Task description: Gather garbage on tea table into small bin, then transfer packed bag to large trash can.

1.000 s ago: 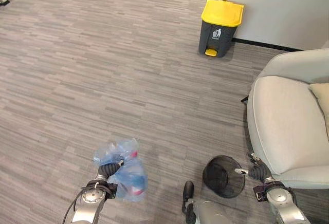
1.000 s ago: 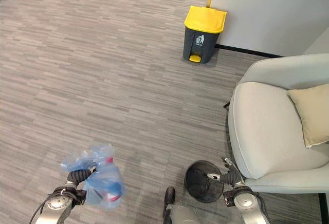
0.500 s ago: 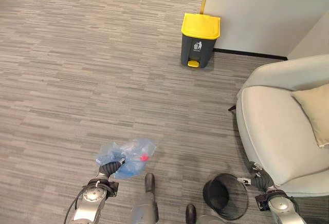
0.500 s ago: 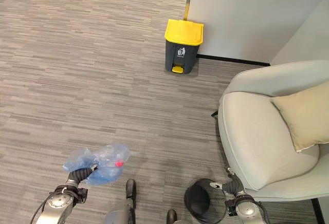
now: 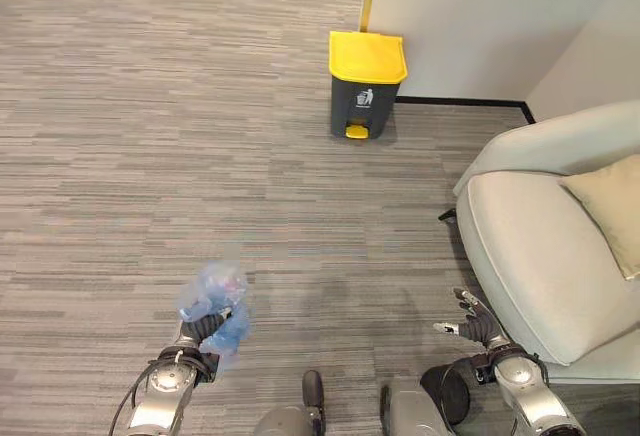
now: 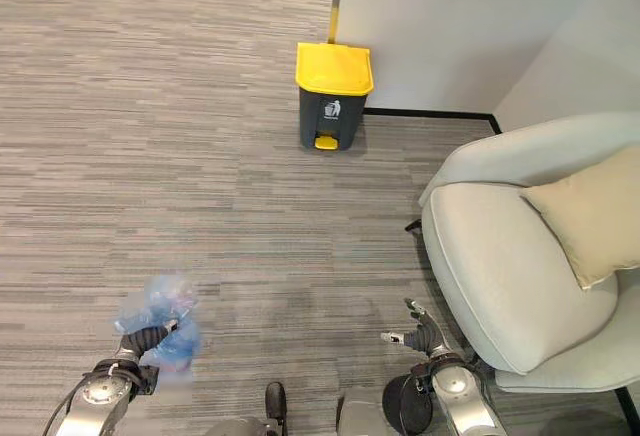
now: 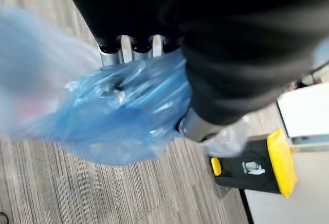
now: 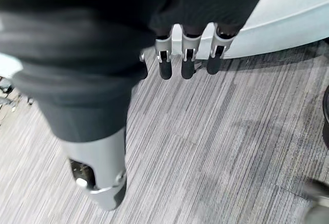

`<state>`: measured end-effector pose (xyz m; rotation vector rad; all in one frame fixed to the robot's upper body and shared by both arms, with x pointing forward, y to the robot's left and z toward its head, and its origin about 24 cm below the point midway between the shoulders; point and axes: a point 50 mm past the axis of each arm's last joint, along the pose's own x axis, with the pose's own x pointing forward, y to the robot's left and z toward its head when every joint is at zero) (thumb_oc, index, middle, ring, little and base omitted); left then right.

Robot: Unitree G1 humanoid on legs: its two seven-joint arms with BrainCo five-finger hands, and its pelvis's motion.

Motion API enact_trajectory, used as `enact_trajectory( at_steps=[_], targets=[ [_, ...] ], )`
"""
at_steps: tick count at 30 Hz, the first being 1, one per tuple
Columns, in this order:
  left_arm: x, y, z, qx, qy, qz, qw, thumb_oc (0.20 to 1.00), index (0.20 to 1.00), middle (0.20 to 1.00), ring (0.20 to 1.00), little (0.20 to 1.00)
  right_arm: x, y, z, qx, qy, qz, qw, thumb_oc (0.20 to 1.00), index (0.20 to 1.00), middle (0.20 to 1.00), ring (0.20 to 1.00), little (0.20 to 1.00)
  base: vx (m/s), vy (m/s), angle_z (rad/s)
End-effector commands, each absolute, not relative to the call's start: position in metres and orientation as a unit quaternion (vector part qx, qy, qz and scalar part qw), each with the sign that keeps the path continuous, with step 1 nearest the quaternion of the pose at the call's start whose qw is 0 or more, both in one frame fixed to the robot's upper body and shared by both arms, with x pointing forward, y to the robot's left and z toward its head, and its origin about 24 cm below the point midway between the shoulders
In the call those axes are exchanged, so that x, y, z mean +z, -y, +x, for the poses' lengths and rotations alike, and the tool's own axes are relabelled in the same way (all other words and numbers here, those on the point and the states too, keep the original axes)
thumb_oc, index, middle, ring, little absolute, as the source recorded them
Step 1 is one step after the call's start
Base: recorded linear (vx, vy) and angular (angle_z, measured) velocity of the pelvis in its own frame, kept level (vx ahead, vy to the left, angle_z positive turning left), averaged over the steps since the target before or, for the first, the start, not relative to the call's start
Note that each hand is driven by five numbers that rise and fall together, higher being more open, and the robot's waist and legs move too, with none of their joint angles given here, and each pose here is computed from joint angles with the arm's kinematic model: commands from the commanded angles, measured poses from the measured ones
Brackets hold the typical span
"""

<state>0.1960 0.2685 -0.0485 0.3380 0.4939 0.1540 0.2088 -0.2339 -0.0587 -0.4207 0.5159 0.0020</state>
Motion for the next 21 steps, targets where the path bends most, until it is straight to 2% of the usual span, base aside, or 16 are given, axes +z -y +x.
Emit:
enact_trajectory(
  at_steps=[1, 10, 15, 21],
  targets=[
    [-0.027, -0.271, 0.206, 0.078, -0.184, 0.167, 0.966, 0.2, 0.2, 0.2, 0.2, 0.2, -0.05, 0.248, 0.215, -0.012, -0.238, -0.229, 0.944, 1.0, 1.0, 1.0, 1.0, 1.0, 0.43, -0.124, 0.31],
    [-0.035, -0.258, 0.201, 0.053, -0.193, 0.155, 0.967, 0.2, 0.2, 0.2, 0.2, 0.2, -0.06, 0.263, 0.195, -0.034, -0.27, -0.226, 0.935, 1.0, 1.0, 1.0, 1.0, 1.0, 0.41, -0.203, 0.48],
    [-0.036, -0.254, 0.205, 0.054, -0.193, 0.141, 0.969, 0.2, 0.2, 0.2, 0.2, 0.2, -0.058, 0.271, 0.194, -0.051, -0.273, -0.228, 0.933, 1.0, 1.0, 1.0, 1.0, 1.0, 0.3, -0.17, -0.1],
    [-0.038, -0.257, 0.2, 0.056, -0.201, 0.149, 0.966, 0.2, 0.2, 0.2, 0.2, 0.2, -0.057, 0.277, 0.193, -0.061, -0.276, -0.232, 0.931, 1.0, 1.0, 1.0, 1.0, 1.0, 0.29, -0.024, -0.1]
  ],
)
